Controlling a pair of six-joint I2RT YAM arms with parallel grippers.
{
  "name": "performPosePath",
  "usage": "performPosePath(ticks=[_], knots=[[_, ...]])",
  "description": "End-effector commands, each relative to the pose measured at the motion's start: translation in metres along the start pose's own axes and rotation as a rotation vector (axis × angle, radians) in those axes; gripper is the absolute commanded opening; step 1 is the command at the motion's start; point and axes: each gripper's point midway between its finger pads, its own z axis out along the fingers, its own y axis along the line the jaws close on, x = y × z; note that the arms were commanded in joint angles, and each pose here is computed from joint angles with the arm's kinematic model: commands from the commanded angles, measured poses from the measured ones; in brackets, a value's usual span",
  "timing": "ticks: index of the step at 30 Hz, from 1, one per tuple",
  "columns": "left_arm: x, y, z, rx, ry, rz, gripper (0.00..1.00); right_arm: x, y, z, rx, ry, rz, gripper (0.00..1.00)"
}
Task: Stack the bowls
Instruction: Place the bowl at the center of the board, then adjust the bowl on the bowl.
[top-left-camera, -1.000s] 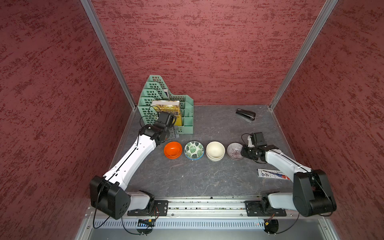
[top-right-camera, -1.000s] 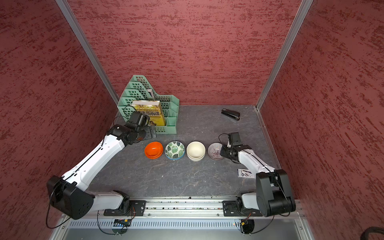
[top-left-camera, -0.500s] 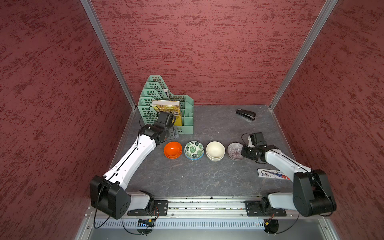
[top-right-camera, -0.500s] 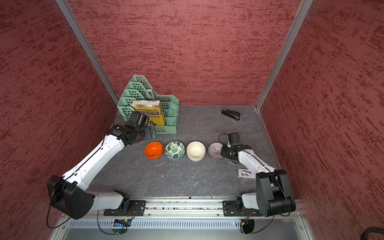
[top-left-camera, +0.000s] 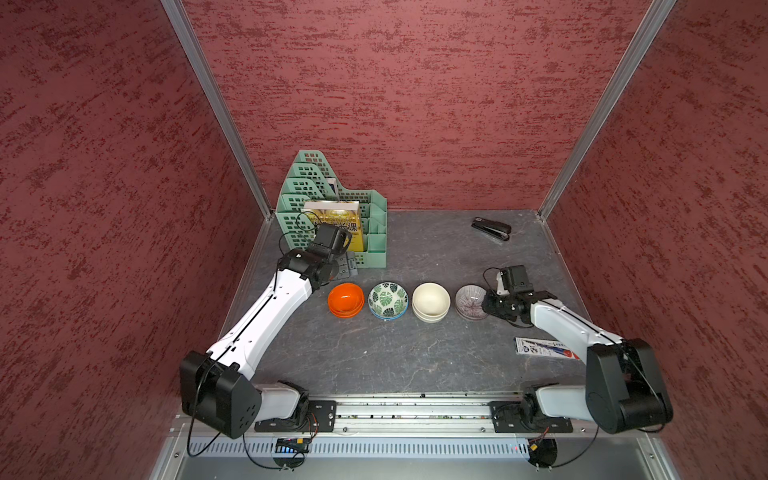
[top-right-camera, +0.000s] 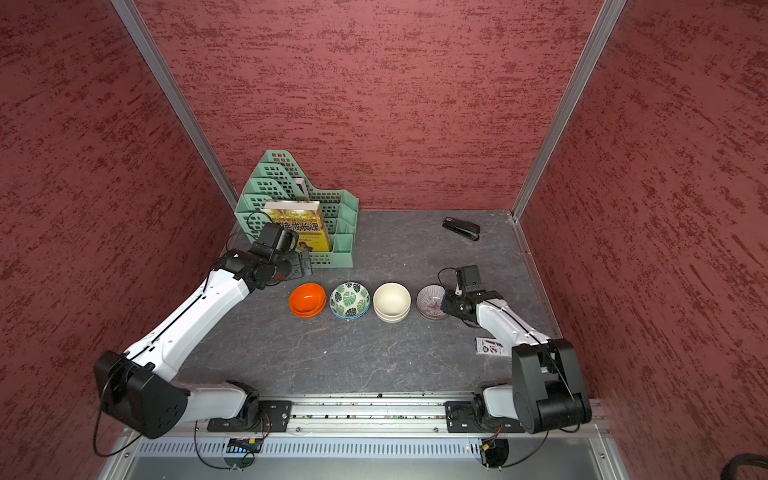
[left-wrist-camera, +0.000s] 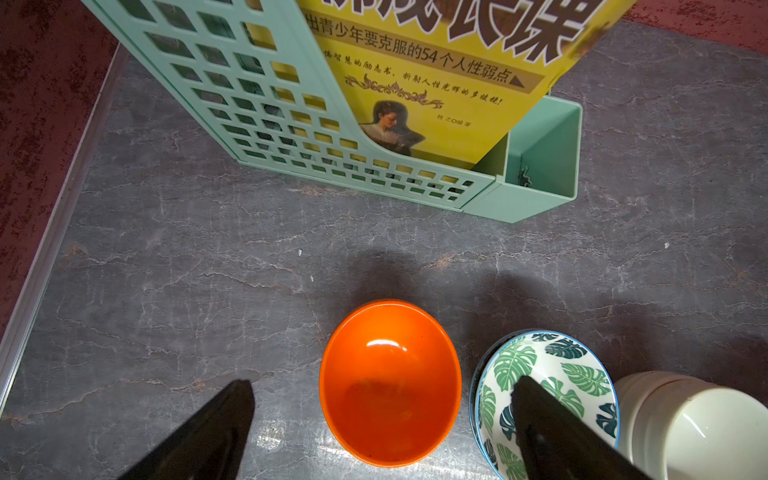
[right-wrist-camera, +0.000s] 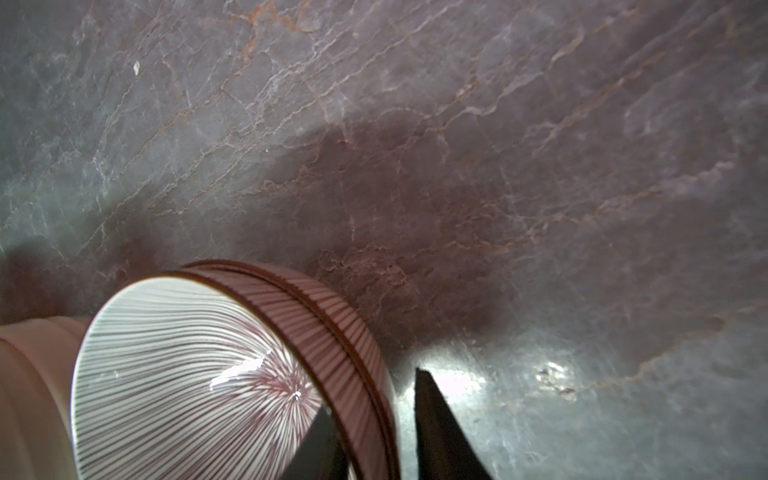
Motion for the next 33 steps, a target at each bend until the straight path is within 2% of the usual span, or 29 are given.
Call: performPosePath(ticks=[1,6,14,19,22,27,30,33], knots=[[-0.004,0.000,0.000,0.002,-0.011,0.006,1.00,-0.003,-0.005,0.000,0.018,-0.026,0.003,0.37],[-0.005,0.000,-0.001,-0.002,-0.013,0.006,0.99,-0.011,0.000,-0.011,0.002,-0.064,-0.003,0.48],[0.000,-0.002,0.007,0.001,0.011,0.010,1.00,-0.033,0.016,-0.052,-0.032,-0.149,-0.035,0.54],[0.008,-0.037,0.007,0.057,0.027,0.078,1.00,-0.037,0.027,-0.069,-0.066,-0.180,-0.066,0.49],[0.015,-0.066,0.006,0.102,0.044,0.133,1.00,-0.036,0.053,-0.084,-0.146,-0.208,-0.130,0.46],[0.032,-0.107,0.010,0.191,0.092,0.177,1.00,-0.022,0.104,-0.091,-0.263,-0.178,-0.258,0.43],[0.041,-0.122,0.013,0.201,0.111,0.215,1.00,-0.019,0.111,-0.080,-0.240,-0.160,-0.284,0.41],[0.046,-0.126,0.012,0.194,0.118,0.234,1.00,-0.022,0.095,-0.070,-0.148,-0.169,-0.261,0.39]])
